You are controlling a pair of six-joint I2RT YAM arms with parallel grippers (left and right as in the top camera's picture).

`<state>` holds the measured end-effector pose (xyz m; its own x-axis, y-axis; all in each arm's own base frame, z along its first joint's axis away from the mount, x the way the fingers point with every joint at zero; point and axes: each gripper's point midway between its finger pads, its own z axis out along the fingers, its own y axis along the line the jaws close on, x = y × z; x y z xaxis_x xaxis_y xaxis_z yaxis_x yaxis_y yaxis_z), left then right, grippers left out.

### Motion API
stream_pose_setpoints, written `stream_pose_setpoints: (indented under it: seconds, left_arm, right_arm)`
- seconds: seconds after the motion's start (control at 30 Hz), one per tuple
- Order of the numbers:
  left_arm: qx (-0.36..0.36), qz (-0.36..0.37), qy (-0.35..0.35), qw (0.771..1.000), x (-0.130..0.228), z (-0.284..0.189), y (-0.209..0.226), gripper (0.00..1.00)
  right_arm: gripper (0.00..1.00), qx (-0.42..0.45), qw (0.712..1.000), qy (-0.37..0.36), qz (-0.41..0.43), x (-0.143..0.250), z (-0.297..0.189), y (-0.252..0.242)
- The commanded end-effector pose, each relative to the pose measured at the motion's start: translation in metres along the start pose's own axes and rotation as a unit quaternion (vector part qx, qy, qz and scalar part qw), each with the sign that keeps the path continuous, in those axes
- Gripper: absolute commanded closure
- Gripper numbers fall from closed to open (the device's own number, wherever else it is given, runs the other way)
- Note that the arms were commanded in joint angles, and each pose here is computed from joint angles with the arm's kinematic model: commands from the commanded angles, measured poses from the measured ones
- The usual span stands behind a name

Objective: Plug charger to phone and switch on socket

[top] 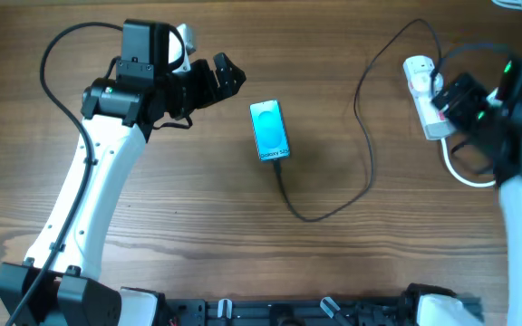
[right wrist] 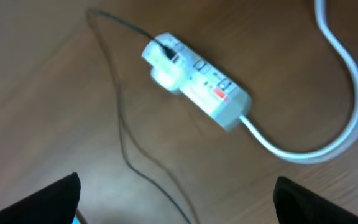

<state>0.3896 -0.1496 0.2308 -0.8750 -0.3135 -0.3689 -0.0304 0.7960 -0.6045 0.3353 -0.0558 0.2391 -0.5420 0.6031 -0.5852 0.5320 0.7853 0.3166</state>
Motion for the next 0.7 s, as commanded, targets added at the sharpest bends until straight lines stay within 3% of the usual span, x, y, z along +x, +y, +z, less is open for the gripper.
stream_pose_setpoints:
  seconds: [0.0, 0.13, 0.23, 0.3, 0.4, 0.53, 0.67]
  left_arm:
    - [-0.002, 0.003, -0.001, 1.000, -0.001, 0.001, 0.000, 0.00]
    - [-0.002, 0.003, -0.001, 1.000, -0.001, 0.001, 0.000, 0.00]
    - [-0.002, 0.003, -0.001, 1.000, -0.001, 0.001, 0.001, 0.00]
    - [-0.002, 0.003, -0.001, 1.000, -0.001, 0.001, 0.001, 0.00]
    - [-0.002, 0.003, -0.001, 1.000, -0.001, 0.001, 0.001, 0.00]
    - [-0.002, 0.003, -0.001, 1.000, -0.001, 0.001, 0.001, 0.00]
    - [-0.002, 0.003, -0.001, 1.000, -0.001, 0.001, 0.001, 0.00]
  right_arm:
    - [0.05, -0.039, 0.997, -0.050, -0.034, 0.027, -0.022, 0.002]
    - [0.11, -0.121, 0.976, -0.177, -0.025, 0.034, -0.074, -0.006]
    - [0.00, -0.165, 0.955, -0.245, -0.015, 0.040, -0.109, -0.015]
    - [0.00, -0.183, 0.942, -0.280, -0.043, 0.044, -0.131, -0.017]
    - [0.00, -0.175, 0.944, -0.274, -0.049, 0.046, -0.128, -0.019]
    - [0.00, -0.135, 0.968, -0.204, -0.059, 0.076, -0.105, -0.037]
    - [0.00, -0.129, 0.973, -0.179, -0.063, 0.087, -0.100, -0.041]
